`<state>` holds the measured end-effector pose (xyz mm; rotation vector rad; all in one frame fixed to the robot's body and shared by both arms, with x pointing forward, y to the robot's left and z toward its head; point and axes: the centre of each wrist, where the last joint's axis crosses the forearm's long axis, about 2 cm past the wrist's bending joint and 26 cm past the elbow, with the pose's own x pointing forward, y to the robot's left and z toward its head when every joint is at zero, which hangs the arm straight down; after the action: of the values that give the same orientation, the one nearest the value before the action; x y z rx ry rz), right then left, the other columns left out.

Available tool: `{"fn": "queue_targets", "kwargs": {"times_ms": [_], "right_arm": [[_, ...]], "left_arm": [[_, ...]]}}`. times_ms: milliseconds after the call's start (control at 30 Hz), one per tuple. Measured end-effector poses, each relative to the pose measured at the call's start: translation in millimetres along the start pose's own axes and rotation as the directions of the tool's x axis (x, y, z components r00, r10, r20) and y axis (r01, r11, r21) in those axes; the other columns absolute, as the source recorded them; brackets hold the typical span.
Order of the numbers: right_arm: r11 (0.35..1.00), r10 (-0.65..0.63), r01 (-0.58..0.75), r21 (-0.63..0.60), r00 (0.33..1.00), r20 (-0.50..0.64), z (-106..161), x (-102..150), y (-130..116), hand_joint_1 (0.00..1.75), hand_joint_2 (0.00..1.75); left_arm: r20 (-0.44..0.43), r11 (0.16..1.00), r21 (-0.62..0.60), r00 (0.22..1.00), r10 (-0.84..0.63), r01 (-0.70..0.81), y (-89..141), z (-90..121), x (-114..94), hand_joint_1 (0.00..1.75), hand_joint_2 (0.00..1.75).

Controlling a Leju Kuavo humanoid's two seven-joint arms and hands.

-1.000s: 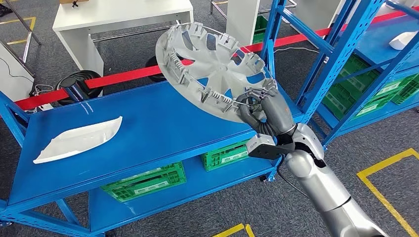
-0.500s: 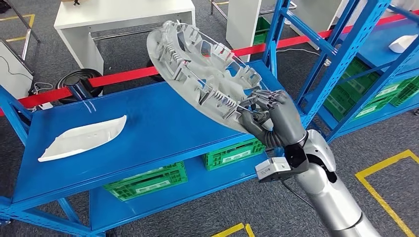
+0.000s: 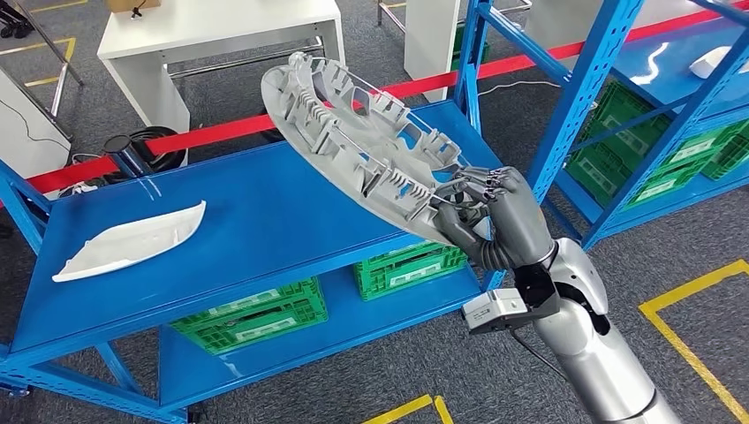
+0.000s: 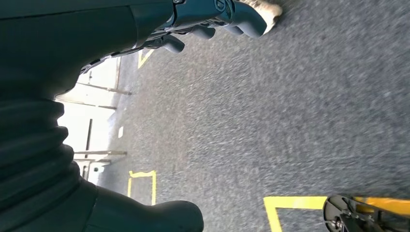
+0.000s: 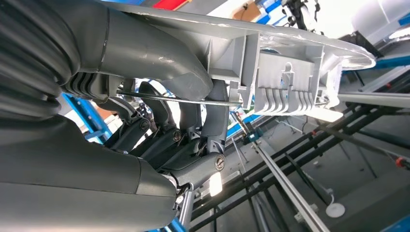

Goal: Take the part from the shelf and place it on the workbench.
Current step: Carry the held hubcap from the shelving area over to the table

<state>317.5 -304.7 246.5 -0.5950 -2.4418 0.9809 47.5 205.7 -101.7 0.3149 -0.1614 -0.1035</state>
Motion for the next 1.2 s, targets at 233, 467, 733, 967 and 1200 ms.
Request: {"fn": "queue_targets", "kwargs": {"times_ms": [233, 467, 733, 967, 1200], "right_arm": [[1.0, -0.002, 0.002, 0.004, 1.0, -0.019, 12, 0, 2, 1.75, 1.75], [1.0, 0.007, -0.007, -0.013, 1.0, -0.031, 22, 1, 1, 1.75, 1.75], [1.0, -0.001, 0.001, -0.012, 0.998, -0.067, 45, 6, 5, 1.75, 1.75], [0.999, -0.022, 0.021, -0.029, 0.998, -0.051, 53, 7, 3, 1.75, 1.75], [1.0, -0.02, 0.018, -0.019, 0.998, -0.059, 62, 12, 3, 1.75, 1.75]], "left_arm": [[-0.003, 1.0, 0.003, 1.0, -0.004, 0.004, 3, -2, 1, 0.0, 1.75], [0.005, 1.0, -0.001, 1.0, -0.019, 0.019, 8, -4, 2, 0.0, 1.75], [-0.001, 0.999, -0.009, 0.999, -0.042, 0.042, 15, -8, -1, 0.0, 1.75], [-0.008, 0.999, -0.011, 0.999, -0.049, 0.049, 17, -9, -2, 0.0, 1.75], [0.001, 0.998, -0.011, 0.998, -0.062, 0.063, 18, -9, -2, 0.0, 1.75]]}}
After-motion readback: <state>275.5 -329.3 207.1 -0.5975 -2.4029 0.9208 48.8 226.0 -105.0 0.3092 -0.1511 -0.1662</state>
